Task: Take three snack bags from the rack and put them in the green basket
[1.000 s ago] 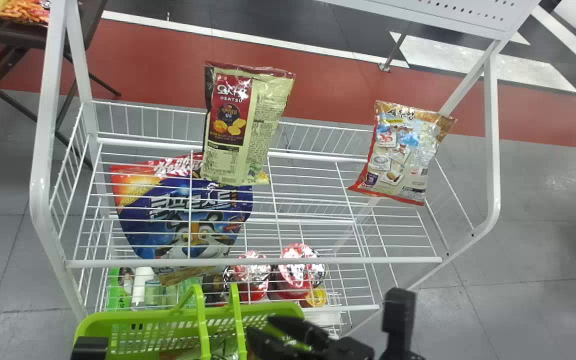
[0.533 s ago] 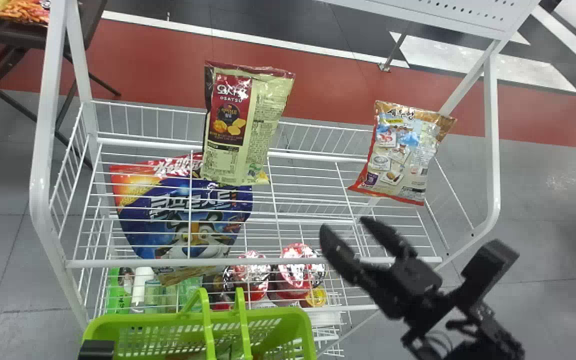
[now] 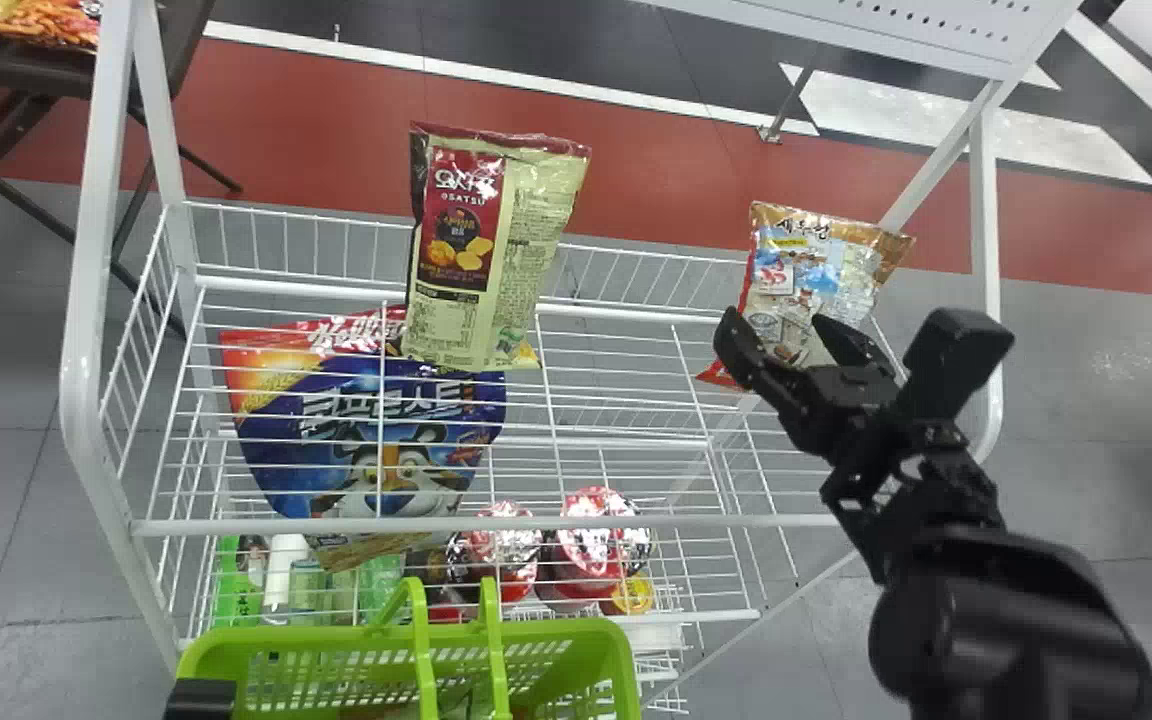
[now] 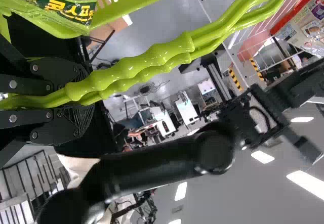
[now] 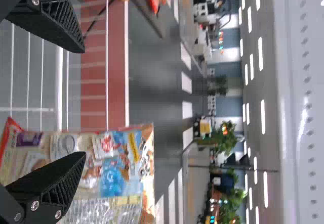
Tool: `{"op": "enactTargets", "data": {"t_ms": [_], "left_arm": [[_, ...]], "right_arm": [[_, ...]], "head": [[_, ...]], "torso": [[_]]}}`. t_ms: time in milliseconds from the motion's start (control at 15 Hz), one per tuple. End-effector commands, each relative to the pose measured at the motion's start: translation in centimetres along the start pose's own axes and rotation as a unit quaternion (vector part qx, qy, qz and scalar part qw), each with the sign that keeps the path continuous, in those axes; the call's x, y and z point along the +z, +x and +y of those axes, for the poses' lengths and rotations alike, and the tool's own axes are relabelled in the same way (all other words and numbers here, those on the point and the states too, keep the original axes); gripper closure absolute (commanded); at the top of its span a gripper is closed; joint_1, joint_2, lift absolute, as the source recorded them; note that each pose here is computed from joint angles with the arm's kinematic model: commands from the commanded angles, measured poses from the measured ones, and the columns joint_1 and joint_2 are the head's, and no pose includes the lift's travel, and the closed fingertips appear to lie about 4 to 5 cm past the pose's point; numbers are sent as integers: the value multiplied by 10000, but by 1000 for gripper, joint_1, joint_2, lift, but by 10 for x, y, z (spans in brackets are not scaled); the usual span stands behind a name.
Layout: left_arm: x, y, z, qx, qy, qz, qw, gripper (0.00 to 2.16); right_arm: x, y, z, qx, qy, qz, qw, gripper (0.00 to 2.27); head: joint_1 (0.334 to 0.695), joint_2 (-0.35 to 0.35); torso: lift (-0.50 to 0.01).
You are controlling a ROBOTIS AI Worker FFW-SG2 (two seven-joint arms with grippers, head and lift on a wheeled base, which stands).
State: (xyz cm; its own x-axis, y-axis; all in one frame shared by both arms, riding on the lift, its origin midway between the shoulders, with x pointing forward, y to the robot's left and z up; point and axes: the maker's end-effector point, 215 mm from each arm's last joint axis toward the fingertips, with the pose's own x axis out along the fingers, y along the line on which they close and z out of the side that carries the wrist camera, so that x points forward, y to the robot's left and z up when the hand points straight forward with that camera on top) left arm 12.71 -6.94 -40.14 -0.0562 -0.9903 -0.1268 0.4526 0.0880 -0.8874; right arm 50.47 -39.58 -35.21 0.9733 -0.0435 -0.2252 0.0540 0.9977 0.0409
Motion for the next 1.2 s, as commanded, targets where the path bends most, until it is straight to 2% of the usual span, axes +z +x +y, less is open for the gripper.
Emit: {"op": "enactTargets", "data": {"t_ms": [0, 267, 333, 400, 467, 533, 667, 1133], "left_arm": [[0, -1, 1, 7, 12, 19, 10000, 1409], [0, -1, 1, 6, 1, 44, 10000, 1409], [0, -1, 1, 7, 9, 43, 10000, 1409], [0, -1, 1, 1, -12, 55, 10000, 1409], [0, -1, 1, 2, -4, 54, 10000, 1409], [0, -1, 1, -3, -19, 60, 10000, 1409], [0, -1, 2, -5, -28, 62, 10000, 1409], [1, 0, 2, -29, -24, 71, 10000, 1409]], "right_arm": [[-6, 30, -31, -263, 164, 183, 9993, 124], [-20, 57, -61, -425, 280, 405, 9979, 134], [-21, 60, -62, -423, 288, 421, 9978, 245], [-21, 60, -64, -420, 286, 431, 9978, 545], [-27, 59, -63, -401, 308, 525, 9973, 1355], [-34, 58, -59, -340, 400, 656, 9965, 2017], [-23, 48, -50, -216, 258, 463, 9984, 2135], [6, -6, -21, 73, 217, 79, 9997, 2165]], "head": [[695, -350], [695, -350], [695, -350], [695, -350], [695, -350], [695, -350], [695, -350], [695, -350]], "torso": [[-7], [-7], [-7], [-7], [-7], [-7], [-7], [-7]]}}
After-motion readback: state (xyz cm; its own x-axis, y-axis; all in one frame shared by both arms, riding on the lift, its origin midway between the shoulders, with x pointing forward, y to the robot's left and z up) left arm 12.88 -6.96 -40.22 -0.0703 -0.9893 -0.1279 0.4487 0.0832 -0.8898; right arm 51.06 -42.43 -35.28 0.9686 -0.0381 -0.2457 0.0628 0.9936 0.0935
